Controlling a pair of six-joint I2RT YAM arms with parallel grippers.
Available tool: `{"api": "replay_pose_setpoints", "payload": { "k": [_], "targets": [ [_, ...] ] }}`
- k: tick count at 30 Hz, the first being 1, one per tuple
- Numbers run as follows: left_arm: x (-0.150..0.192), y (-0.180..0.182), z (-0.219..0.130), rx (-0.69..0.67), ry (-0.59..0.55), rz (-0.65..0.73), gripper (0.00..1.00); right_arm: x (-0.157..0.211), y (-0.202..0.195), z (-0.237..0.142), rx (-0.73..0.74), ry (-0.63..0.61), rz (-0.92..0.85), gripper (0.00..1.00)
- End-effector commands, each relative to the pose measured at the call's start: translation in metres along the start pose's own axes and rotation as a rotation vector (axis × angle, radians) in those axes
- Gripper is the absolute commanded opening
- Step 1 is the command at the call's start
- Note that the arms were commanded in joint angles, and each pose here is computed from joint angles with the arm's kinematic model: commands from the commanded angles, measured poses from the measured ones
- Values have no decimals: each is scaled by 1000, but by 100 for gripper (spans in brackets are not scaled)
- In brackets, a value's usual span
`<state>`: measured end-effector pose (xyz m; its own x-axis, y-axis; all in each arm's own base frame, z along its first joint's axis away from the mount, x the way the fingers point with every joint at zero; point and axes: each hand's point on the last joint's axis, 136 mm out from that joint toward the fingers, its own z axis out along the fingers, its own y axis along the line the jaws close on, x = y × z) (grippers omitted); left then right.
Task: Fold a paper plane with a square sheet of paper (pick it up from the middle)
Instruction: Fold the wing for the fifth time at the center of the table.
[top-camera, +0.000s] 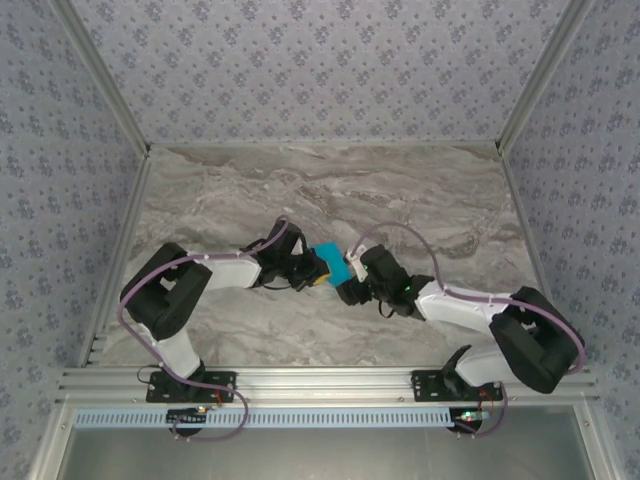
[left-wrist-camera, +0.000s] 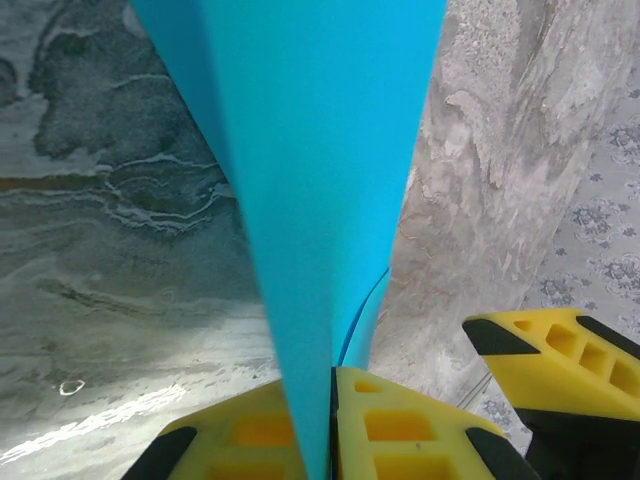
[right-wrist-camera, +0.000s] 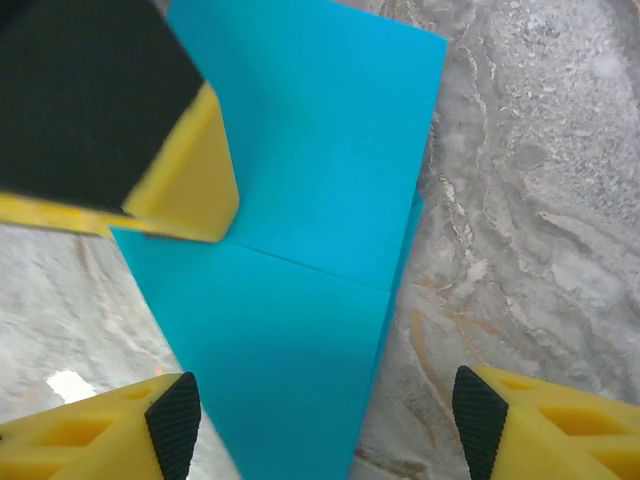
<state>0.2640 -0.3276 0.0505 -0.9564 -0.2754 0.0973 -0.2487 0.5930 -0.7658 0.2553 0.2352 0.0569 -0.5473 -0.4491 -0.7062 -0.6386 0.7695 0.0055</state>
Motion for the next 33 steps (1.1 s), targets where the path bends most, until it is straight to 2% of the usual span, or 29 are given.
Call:
{"api": "replay_pose_setpoints", "payload": {
  "k": [1,9,17,26,33],
  "targets": [
    [-2,-12,-1,11,6,6,10,-18,-10,3,126,-111,-189,71],
    [-3,-15,-3,14,3,4,10,-12,28,14,35,-146,-422,69],
    [-3,-20,-4,20,2,6,10,-5,32,16,34,-145,-448,64],
    [-3,-18,-5,12,1,2,10,-1,30,30,64,-146,-499,43],
    [-2,-17,-7,8,4,-2,11,-7,27,36,99,-169,-515,37]
  ]
}}
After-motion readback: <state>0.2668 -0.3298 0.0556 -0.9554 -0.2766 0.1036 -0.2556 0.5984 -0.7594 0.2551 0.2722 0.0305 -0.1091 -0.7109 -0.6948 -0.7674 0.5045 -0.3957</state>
